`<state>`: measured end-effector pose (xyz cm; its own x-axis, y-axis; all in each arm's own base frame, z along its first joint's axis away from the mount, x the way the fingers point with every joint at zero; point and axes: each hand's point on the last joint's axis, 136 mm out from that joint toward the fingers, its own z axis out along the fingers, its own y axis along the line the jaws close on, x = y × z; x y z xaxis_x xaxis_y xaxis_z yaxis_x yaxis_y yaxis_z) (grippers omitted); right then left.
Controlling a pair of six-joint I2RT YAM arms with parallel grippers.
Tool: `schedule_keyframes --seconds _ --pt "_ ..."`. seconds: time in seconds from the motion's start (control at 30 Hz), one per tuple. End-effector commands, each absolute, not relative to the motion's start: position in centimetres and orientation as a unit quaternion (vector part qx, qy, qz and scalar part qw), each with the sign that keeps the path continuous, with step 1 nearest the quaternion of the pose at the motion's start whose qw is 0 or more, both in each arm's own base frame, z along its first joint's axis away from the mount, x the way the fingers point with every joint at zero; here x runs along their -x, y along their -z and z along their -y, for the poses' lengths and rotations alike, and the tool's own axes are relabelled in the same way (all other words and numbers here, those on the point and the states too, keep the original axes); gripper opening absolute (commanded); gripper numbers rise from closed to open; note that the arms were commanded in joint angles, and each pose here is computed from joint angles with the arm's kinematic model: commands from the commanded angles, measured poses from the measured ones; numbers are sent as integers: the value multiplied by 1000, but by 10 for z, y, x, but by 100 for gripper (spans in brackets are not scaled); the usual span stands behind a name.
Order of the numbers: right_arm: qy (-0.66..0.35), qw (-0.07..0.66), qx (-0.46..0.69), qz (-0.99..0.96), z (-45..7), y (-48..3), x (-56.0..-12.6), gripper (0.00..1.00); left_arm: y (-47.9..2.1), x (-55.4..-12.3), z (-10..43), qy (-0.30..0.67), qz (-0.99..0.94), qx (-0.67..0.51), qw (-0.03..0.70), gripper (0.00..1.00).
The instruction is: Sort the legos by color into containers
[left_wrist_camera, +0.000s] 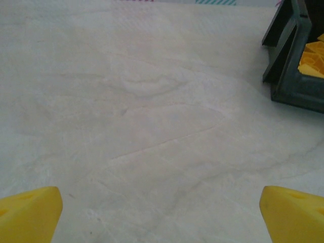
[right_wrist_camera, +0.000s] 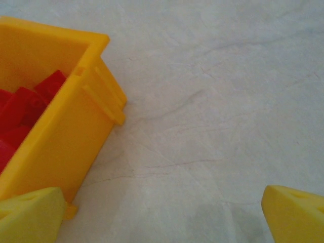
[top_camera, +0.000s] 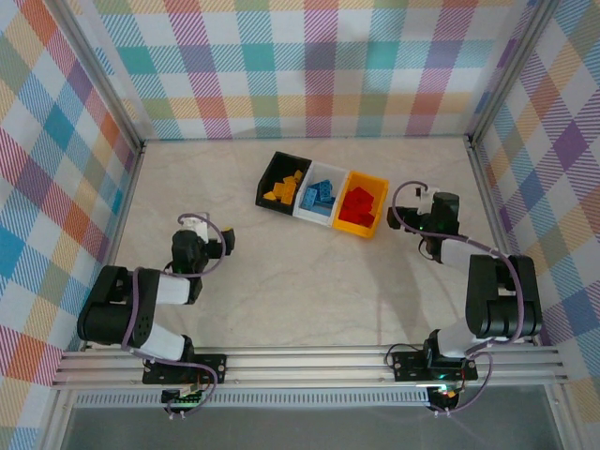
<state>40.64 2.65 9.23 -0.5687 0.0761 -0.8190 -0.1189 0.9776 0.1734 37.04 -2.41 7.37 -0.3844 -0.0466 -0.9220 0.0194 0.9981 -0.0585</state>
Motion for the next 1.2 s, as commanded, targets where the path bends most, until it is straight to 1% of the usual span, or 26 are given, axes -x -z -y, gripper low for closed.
schedule_keyframes --seconds 0.0,0.13,0.23,0.4,0.53,0.73,0.77,0.8,0.83,1.17 --pt "-125 516 57 -845 -39 -113 -398 100 -83 -386 16 18 -820 22 571 100" --pt "-125 563 68 -814 -41 -123 -381 100 -81 -396 21 22 -834 12 551 100" --pt "-123 584 69 -799 -41 -124 -370 100 -79 -398 19 19 -839 17 543 100" --pt "-111 605 58 -786 -36 -128 -363 100 -79 -398 19 17 -840 17 542 100" --pt "-113 604 65 -786 -38 -122 -368 100 -78 -398 18 17 -841 18 541 100" --pt "-112 587 56 -800 -35 -100 -384 100 -79 -399 18 17 -840 18 542 100" --pt "-112 582 56 -804 -35 -101 -389 100 -79 -398 19 18 -840 18 542 100" --pt "-110 559 51 -820 -34 -95 -393 100 -79 -398 19 17 -840 17 542 100" --pt "-106 558 46 -822 -32 -94 -395 100 -79 -398 18 17 -840 18 542 100" --pt "-93 556 35 -825 -28 -93 -397 100 -78 -398 19 17 -840 17 541 100"
